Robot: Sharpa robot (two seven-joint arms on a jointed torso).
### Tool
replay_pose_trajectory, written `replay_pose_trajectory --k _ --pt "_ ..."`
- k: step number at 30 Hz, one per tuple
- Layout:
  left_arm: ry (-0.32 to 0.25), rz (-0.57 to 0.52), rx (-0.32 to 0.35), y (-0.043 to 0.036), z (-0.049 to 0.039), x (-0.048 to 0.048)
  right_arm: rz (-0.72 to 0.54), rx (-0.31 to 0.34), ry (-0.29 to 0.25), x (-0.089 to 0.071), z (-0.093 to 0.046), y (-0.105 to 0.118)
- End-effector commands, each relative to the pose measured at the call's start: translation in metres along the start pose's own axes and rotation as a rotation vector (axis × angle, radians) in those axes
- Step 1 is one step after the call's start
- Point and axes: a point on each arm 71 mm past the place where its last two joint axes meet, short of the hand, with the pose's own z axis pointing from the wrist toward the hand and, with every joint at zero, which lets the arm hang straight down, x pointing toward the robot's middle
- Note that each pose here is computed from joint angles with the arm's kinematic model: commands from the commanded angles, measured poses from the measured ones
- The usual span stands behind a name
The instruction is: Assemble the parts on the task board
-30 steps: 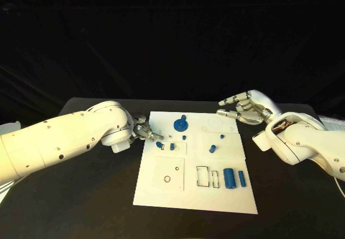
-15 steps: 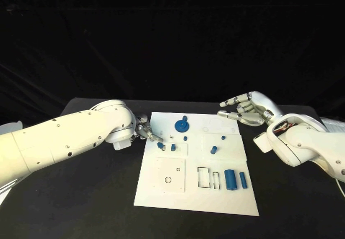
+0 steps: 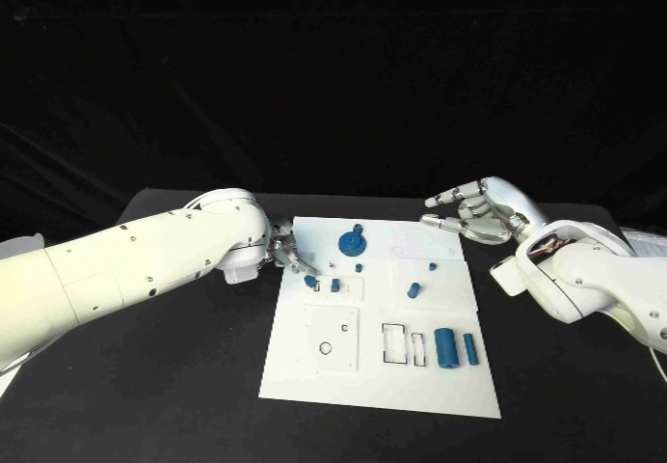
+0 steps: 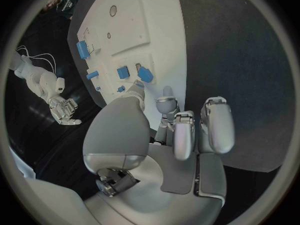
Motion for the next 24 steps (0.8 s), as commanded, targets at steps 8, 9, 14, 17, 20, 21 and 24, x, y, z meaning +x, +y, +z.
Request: replay_pose_trajectory --k 8,9,14,17,20,21,24 --pt "0.083 0.057 0.004 -0.0009 0.0029 0.0099 -0.002 -0.006 0.017 0.0020 0.0001 0.0006" --pt "0.086 0.058 0.005 -0.0013 0.0029 0.0103 -0.002 -0.005 0.017 0.0020 0.0001 0.0006" --pt "0.092 0.051 0.011 -0.0030 0.0029 0.0111 -0.002 -0.005 0.017 0.0020 0.0001 0.0006" --pt "0.092 0.046 0.013 -0.0036 0.0030 0.0112 -0.002 -0.005 0.017 0.0020 0.0001 0.0006" --pt "0.090 0.043 0.012 -0.0040 0.0034 0.0113 -0.002 -0.005 0.017 0.0021 0.0001 0.0006" --pt "0.090 0.043 0.012 -0.0042 0.0036 0.0114 -0.002 -0.005 0.017 0.0021 0.0002 0.0006" --pt "0.091 0.043 0.012 -0.0047 0.0041 0.0117 -0.002 -0.005 0.017 0.0022 0.0002 0.0007"
